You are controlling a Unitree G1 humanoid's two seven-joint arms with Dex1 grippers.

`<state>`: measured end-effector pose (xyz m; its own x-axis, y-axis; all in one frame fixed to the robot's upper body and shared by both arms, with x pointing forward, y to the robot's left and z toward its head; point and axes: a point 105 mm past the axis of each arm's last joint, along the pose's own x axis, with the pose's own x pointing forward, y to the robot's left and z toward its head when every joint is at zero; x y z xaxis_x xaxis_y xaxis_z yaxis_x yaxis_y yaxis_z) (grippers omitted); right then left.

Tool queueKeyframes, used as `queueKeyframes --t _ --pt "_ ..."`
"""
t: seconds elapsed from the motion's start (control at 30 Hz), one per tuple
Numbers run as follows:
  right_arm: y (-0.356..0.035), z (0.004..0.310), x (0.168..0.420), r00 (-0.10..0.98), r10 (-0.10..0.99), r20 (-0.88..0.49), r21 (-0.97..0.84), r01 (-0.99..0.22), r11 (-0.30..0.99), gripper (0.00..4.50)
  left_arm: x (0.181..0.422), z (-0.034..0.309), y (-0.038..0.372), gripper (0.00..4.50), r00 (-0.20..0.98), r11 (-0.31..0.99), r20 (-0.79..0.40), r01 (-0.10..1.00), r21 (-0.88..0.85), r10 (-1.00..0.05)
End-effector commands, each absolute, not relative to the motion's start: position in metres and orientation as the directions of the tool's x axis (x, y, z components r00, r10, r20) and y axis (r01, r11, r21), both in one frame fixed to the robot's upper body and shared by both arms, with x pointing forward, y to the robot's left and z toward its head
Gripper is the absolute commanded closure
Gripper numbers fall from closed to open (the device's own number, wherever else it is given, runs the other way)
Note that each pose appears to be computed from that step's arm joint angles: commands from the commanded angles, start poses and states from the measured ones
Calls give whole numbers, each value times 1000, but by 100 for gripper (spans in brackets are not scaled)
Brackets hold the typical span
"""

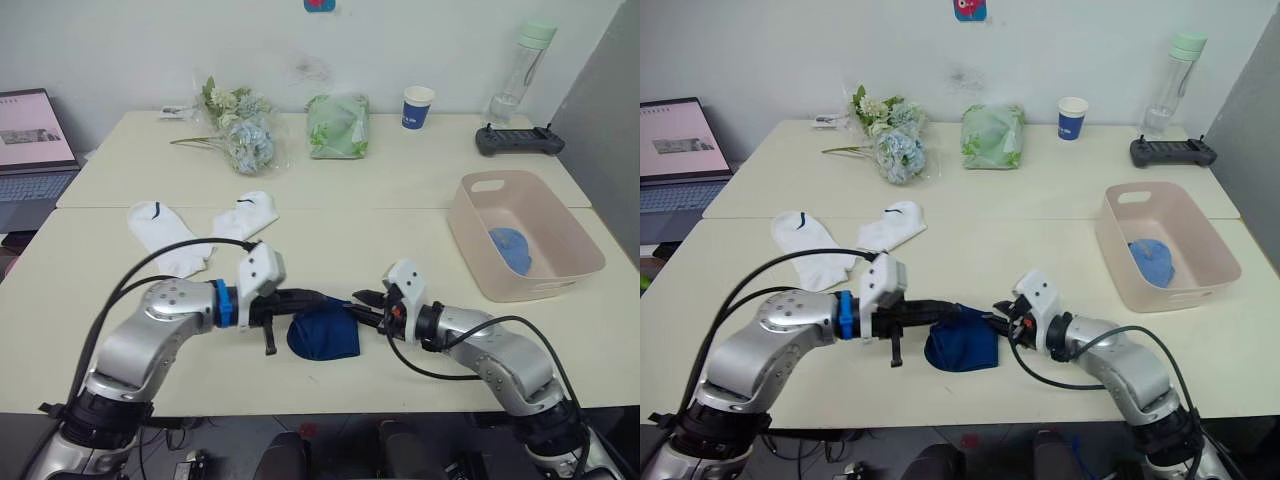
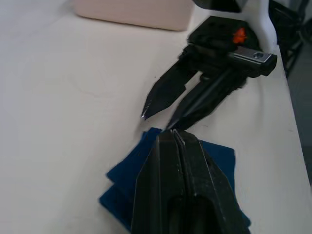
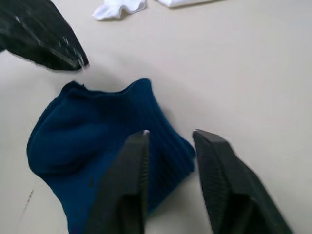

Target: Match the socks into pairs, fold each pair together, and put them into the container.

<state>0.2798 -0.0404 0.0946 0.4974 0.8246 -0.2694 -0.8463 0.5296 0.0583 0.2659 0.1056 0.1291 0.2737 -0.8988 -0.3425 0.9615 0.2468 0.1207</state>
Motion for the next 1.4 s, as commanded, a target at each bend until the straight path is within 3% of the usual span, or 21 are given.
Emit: queueKeyframes --t 0.03,0.07,0.3,0.47,0.77,1.03,1.23,1.4 --pt "-32 101 281 485 841 -241 -12 -868 497 431 271 117 105 450 260 188 -416 960 208 -871" --pt "-31 97 282 489 834 -255 -25 -866 499 447 274 110 107 450 265 189 -438 959 210 -859" --pt "-34 83 291 542 783 -305 -55 -831 554 447 271 67 134 450 262 196 -594 965 174 -761" --pt "-45 98 301 602 761 -241 -61 -792 607 447 266 75 142 450 273 231 -559 962 146 -783" --pt "-36 115 273 383 892 -241 -89 -924 373 447 272 143 104 450 272 246 -345 962 118 -898" --pt "-24 87 260 276 886 -373 -113 -961 252 447 282 93 110 450 274 257 -477 961 102 -835" --pt "-43 71 246 246 872 -424 -80 -969 235 447 277 70 121 450 248 222 -559 968 116 -791" --pt "-57 71 231 240 873 -424 -45 -969 244 447 273 80 118 450 238 202 -507 971 126 -828"
